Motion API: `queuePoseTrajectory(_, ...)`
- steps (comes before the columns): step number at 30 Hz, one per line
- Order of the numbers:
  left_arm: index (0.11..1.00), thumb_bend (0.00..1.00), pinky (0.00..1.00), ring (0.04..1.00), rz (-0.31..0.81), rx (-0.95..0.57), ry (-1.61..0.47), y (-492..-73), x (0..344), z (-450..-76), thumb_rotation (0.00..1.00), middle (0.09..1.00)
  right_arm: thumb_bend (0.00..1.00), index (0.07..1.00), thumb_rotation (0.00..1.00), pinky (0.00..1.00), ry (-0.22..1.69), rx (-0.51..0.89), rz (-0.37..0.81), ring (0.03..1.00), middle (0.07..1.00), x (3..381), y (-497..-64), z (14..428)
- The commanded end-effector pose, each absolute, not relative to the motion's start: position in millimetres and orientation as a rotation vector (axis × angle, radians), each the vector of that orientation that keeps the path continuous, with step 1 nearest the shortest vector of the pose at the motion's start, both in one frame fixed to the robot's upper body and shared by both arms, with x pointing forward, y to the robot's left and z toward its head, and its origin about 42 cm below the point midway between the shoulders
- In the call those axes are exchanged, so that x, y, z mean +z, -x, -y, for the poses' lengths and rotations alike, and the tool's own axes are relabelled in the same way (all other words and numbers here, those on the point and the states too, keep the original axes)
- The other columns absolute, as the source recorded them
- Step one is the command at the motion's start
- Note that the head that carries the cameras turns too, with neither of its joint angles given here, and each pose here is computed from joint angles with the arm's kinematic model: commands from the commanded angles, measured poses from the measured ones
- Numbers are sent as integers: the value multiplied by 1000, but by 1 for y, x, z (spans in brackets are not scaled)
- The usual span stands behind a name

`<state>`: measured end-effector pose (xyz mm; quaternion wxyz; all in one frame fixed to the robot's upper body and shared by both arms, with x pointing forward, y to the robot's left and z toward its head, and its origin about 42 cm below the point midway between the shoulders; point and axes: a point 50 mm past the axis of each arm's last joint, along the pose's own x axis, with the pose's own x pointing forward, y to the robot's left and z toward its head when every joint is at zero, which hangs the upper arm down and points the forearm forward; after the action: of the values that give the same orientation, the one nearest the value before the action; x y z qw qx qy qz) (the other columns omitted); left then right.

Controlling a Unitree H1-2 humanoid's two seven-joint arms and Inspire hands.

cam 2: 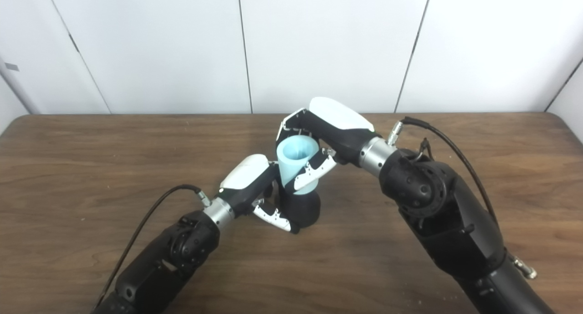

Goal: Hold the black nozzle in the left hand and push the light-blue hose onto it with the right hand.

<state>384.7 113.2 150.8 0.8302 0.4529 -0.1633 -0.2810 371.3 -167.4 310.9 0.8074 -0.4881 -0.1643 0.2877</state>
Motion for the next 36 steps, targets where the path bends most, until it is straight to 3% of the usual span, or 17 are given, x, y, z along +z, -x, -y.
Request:
queuePoseTrajectory(1,510,524,454,461,218,-679,-1058,-376,122,-119,0,434,500,493,0,340,1084,725,311,455,506,298,-368,166)
queuePoseTrajectory(12,516,522,425,441,231,-659,-1064,-379,126,-124,0,422,500,480,0,347,1069,695,245,462,510,275,-364,184)
queuePoseTrajectory(22,516,521,397,434,234,-651,-1064,-378,126,-123,0,415,501,485,0,348,1054,657,268,447,506,249,-361,176)
queuePoseTrajectory(36,516,522,473,477,221,-644,-1045,-379,126,-123,0,430,502,479,0,355,1032,670,247,447,499,250,-366,166)
